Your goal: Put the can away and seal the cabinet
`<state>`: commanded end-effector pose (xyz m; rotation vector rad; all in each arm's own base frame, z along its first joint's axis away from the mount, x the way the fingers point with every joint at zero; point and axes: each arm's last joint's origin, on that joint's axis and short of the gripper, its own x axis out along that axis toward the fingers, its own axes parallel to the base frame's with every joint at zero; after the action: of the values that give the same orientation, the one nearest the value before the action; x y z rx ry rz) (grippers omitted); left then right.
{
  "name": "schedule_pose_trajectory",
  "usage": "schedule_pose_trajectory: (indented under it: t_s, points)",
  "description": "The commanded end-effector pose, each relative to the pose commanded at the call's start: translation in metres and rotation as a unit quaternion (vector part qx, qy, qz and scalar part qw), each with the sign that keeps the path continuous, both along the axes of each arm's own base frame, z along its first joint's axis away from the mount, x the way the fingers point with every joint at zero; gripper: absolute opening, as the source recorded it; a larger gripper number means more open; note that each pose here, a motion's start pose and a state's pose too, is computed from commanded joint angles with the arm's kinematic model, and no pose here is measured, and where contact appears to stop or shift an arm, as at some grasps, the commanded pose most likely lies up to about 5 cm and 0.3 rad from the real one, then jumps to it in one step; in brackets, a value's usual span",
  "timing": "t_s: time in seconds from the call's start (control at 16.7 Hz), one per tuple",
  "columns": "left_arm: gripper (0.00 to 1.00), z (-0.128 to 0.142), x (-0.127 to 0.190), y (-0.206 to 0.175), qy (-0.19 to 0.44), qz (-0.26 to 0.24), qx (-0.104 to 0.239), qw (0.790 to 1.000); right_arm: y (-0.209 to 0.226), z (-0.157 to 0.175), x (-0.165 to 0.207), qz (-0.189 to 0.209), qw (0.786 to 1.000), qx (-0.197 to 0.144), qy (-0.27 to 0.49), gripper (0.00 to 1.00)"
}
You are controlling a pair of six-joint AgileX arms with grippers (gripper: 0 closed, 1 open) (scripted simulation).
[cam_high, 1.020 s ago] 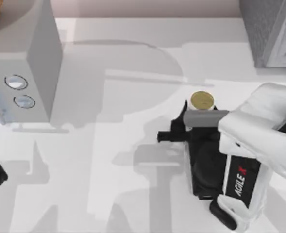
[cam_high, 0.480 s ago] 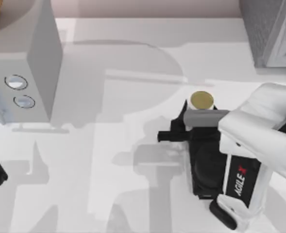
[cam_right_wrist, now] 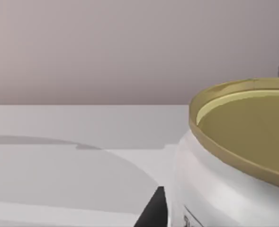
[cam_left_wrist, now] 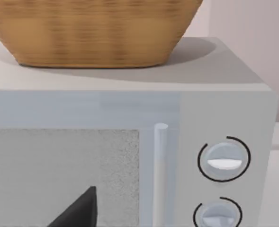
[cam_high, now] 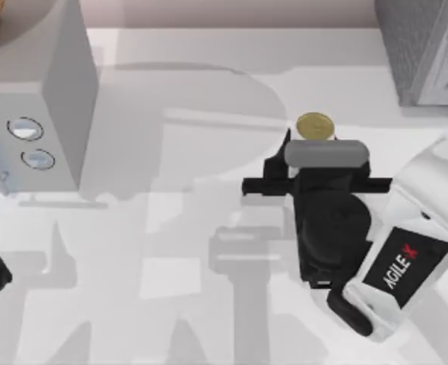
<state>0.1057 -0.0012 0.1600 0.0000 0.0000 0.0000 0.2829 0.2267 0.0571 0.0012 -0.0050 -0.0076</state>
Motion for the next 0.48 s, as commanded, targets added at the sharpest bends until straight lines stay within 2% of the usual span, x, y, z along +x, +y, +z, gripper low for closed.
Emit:
schedule_pose_trajectory:
  t_s: [0.48]
  points:
    - [1.0, 0.0, 0.0, 0.0, 0.0, 0.0, 0.0, 1.0, -0.004, 0.091, -0.005, 0.0, 1.0, 0.0, 0.0, 0.0]
